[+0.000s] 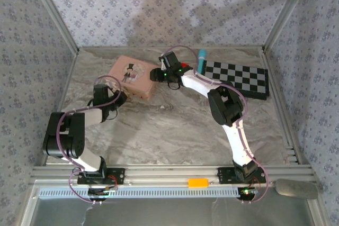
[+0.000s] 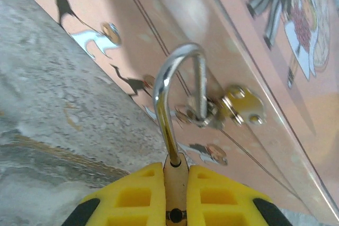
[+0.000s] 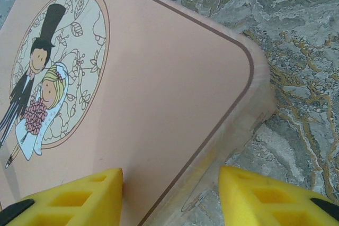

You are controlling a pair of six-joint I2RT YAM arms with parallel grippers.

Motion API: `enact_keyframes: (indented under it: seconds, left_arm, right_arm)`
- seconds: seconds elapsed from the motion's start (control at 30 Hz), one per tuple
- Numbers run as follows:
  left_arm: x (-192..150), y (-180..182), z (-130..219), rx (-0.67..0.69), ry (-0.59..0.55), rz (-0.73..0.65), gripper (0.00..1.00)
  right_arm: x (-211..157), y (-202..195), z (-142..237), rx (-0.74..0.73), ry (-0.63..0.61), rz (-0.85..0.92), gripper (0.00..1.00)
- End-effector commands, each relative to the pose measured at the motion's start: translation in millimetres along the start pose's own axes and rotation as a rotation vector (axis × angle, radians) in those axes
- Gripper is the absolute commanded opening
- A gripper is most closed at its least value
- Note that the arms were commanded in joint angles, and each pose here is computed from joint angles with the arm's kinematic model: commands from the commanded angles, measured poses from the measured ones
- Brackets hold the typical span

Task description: Unlock a padlock with a key

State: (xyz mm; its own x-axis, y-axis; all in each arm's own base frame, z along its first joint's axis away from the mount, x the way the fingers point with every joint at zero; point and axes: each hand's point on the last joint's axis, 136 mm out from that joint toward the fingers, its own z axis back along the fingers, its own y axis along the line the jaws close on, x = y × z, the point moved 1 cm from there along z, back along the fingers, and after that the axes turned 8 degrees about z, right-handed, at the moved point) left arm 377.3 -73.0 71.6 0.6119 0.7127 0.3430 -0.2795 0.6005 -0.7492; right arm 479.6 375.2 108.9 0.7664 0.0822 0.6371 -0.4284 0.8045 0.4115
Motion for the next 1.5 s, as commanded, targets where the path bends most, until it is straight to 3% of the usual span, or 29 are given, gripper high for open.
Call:
enact_keyframes:
  seconds: [0.0, 0.43, 0.57, 0.67, 0.7, 0.73, 0.77, 0.97, 1.2, 1.47]
  left_arm:
    - [27.9, -13.0, 7.0, -0.077, -0.106, 0.055, 0.00]
    - [44.1, -35.0, 36.8, -0.119, -0.158, 0.004, 0.00]
    - [31.1, -36.6, 55.6, -0.091, -0.135, -0.041, 0.00]
    - [8.6, -40.8, 70.6, -0.061, -0.089, -0.118, 0.00]
    - [-1.4, -42.8, 74.8, -0.055, -0.067, -0.150, 0.00]
    - [-11.8, -45.8, 77.7, -0.054, -0.044, -0.176, 0.00]
    - [-24.7, -49.3, 80.0, -0.054, -0.015, -0.209, 0.00]
    - [-107.0, -72.7, 84.0, -0.132, 0.199, -0.374, 0.00]
    - [-187.4, -87.9, 78.7, -0.196, 0.420, -0.562, 0.00]
    - [-234.7, -95.2, 53.1, -0.193, 0.582, -0.674, 0.00]
  right_arm:
    - [-43.0, -43.1, -13.5, -0.124, 0.124, -0.044, 0.50]
    - [-28.4, -37.0, -7.4, -0.085, 0.095, -0.035, 0.50]
    - [-5.0, -21.2, 10.7, -0.029, 0.047, 0.019, 0.58]
    - [12.6, -6.5, 33.6, -0.001, 0.005, 0.073, 0.63]
    - [17.6, -1.7, 42.6, 0.007, -0.009, 0.092, 0.71]
    - [21.0, 2.2, 50.5, 0.013, -0.020, 0.107, 0.97]
    - [23.0, 5.2, 58.8, 0.017, -0.027, 0.124, 0.99]
    - [1.5, 3.3, 103.3, 0.001, -0.011, 0.173, 0.99]
    - [-42.5, -33.0, 150.3, -0.133, 0.004, 0.158, 0.99]
    - [-75.8, -78.9, 182.6, -0.253, -0.014, 0.071, 0.99]
